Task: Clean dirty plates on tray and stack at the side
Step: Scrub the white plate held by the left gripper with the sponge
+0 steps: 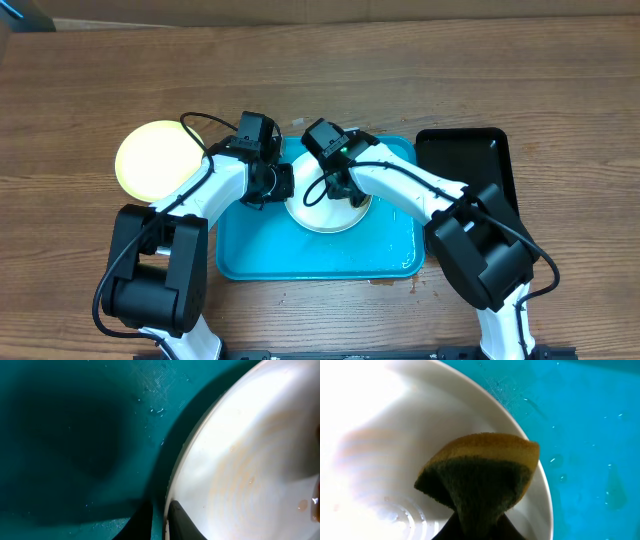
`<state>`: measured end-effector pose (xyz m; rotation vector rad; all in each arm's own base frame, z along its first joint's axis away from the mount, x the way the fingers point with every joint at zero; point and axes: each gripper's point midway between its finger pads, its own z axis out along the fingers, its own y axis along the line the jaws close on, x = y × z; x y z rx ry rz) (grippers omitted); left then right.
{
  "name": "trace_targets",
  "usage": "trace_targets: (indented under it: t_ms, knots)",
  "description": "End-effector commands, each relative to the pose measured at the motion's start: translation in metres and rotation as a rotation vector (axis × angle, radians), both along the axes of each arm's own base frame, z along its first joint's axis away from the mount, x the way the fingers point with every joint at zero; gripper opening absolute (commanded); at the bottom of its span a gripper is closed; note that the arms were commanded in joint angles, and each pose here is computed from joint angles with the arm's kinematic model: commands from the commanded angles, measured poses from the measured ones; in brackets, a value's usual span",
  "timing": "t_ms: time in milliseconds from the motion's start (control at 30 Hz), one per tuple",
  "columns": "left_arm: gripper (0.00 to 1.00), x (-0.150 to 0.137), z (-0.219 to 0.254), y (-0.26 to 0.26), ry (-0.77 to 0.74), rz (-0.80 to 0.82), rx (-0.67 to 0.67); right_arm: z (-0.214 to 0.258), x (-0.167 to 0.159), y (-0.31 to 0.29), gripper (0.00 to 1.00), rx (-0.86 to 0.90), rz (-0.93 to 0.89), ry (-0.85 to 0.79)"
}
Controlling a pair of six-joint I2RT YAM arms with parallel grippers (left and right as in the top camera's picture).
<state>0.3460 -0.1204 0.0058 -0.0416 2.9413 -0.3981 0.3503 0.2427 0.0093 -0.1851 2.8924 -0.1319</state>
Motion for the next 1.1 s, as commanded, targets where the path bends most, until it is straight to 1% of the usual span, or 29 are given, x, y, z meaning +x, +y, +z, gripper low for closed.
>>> trace_targets:
  t_ms: [0, 33, 67, 133, 167, 233, 433, 733, 867, 1067]
  knots:
    - [0.15, -0.003, -0.008, 0.001, 0.023, 0.002, 0.018, -0.006, -0.009, 0.008, 0.15, 0.087, -0.018, 0.073]
    - [0.15, -0.003, -0.008, 0.001, 0.023, 0.002, 0.018, -0.006, -0.009, 0.007, 0.19, 0.089, -0.021, 0.077]
    - [0.15, -0.004, -0.008, 0.001, 0.023, 0.002, 0.017, -0.006, -0.008, 0.005, 0.27, 0.089, -0.026, 0.077]
    - [0.15, -0.003, -0.008, 0.001, 0.023, 0.002, 0.018, -0.006, -0.006, 0.003, 0.39, 0.088, -0.031, 0.076]
    - [0.15, -0.003, -0.008, 0.001, 0.023, 0.002, 0.018, -0.006, -0.005, 0.001, 0.41, 0.088, -0.034, 0.076]
    - [0.16, -0.003, -0.008, 0.001, 0.023, 0.002, 0.018, -0.006, -0.003, -0.001, 0.43, 0.088, -0.04, 0.076]
    - [0.16, -0.003, -0.008, 0.001, 0.022, 0.002, 0.018, -0.002, 0.004, -0.011, 0.41, 0.076, -0.018, 0.08]
    - [0.16, -0.003, -0.008, 0.001, 0.022, 0.002, 0.017, 0.026, 0.019, -0.021, 0.43, 0.073, -0.056, 0.085]
    - [0.17, -0.003, -0.008, 0.001, 0.022, 0.002, 0.018, 0.032, 0.019, -0.021, 0.43, 0.062, -0.014, 0.092]
    - [0.17, -0.003, -0.008, 0.001, 0.022, 0.002, 0.017, 0.03, 0.009, -0.026, 0.44, 0.036, -0.013, 0.13]
